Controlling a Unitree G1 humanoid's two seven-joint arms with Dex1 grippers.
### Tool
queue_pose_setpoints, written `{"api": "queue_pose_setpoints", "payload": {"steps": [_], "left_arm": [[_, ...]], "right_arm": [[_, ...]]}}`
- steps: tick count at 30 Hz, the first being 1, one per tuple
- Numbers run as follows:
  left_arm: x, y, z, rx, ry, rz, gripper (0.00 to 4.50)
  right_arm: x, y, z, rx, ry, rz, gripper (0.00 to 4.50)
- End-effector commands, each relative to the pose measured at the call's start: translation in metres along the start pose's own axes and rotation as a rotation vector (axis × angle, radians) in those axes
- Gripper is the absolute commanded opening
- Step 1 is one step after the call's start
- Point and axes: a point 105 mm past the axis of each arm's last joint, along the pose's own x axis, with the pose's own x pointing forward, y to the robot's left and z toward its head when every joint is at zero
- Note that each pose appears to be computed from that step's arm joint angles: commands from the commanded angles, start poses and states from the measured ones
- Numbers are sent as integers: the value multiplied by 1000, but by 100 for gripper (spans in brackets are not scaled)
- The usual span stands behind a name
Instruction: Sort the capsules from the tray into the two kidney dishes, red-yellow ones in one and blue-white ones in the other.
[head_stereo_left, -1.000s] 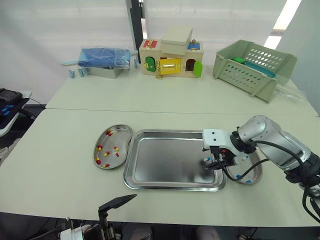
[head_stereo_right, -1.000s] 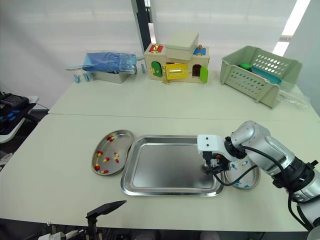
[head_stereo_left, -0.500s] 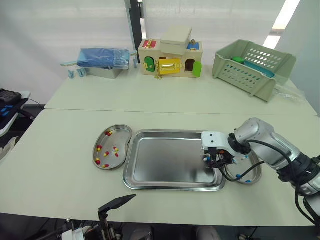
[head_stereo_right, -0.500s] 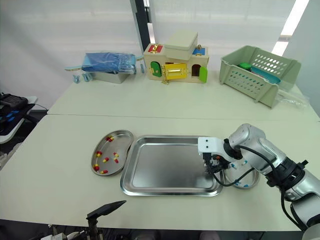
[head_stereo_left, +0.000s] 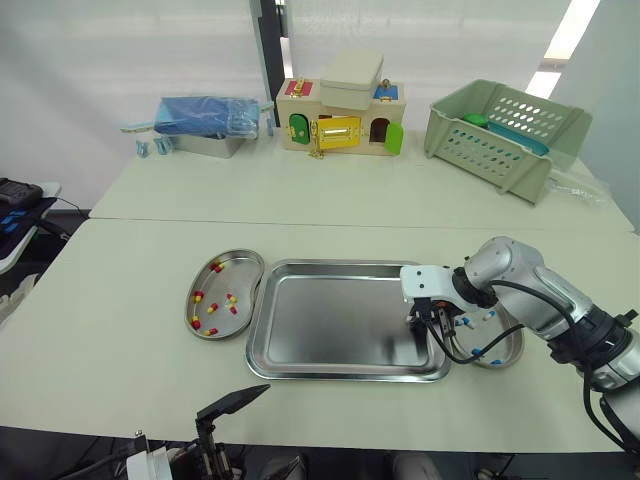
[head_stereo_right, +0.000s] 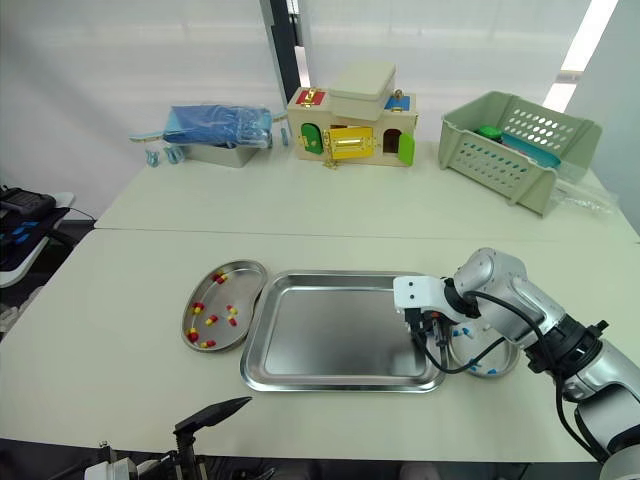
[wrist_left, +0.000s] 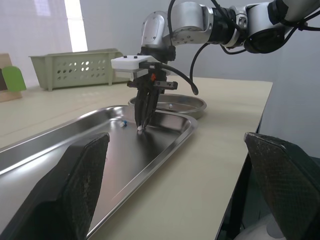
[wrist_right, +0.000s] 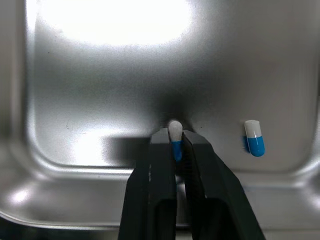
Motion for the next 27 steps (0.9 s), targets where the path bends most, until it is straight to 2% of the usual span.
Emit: {"api": "queue_pose_setpoints", "payload": {"steps": [1,6,9,11,17,20,27], "left_arm": [[-1,1,3,17,-11,-11,450],[-2,5,4,27,-19,-37,450],[-2,4,7,20,-29,-66,450],[-1,4,8,23,-35,-102,450],[1,10,9,21,-53,-196,450],[14,18,16,24,-79,-241,450],[30,23,25,10,-89,-284,450]], "right_arm": [[-1,3,3,7,-22,9,1],[-15,5,16,41,-129,1,1],[-36,13,27,75,-253,11,1],[-54,19,21,111,-292,-6,1],[-84,35,-22,250,-234,-88,1],[-94,44,-46,320,-177,-134,1],[-90,50,-61,370,-145,-191,1]]}}
